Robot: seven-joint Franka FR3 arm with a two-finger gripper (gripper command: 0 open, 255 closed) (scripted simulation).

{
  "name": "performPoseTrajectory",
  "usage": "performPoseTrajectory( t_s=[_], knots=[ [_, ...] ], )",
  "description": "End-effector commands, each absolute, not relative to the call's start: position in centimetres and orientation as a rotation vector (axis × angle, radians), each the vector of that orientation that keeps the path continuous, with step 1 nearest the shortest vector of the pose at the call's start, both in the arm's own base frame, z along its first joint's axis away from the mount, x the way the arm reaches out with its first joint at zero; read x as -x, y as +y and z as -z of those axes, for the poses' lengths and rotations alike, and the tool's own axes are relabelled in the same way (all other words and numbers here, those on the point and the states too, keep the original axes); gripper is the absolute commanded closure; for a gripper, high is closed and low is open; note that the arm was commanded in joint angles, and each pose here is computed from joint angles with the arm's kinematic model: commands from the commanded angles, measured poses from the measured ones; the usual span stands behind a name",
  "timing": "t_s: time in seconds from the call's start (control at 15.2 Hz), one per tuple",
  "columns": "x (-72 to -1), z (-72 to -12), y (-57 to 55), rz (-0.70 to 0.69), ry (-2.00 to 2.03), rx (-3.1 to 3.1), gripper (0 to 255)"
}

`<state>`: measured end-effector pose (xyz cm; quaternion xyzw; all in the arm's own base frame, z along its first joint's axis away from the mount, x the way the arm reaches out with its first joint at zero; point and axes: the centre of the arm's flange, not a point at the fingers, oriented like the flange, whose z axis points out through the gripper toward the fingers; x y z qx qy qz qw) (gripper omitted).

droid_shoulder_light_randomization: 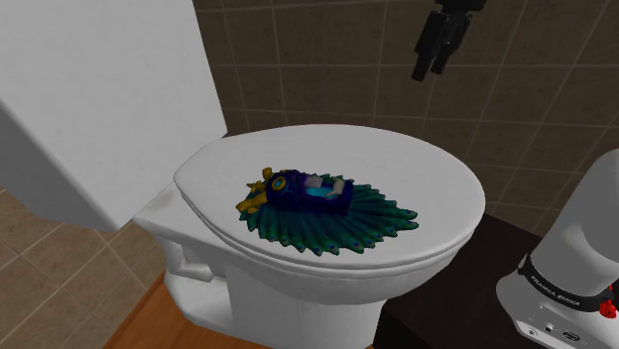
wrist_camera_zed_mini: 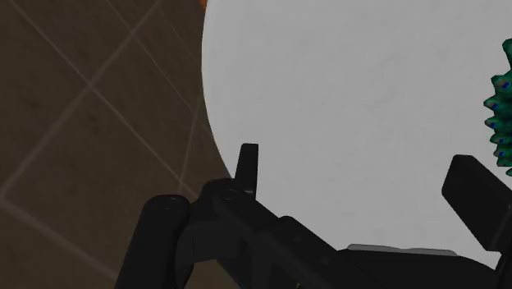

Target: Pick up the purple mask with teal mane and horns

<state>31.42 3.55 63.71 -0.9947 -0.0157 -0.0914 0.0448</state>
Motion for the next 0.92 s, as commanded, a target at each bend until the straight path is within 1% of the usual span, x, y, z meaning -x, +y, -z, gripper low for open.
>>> performPoseTrajectory(
  t_s=[0.0, 0.86],
  knots=[
    [-31.4, -63.7, 3.6, 0.279, -0.048, 3.039, 0],
    [-32.7, -58.7, 19.4, 0.119, 0.01, 3.013, 0]
  ],
)
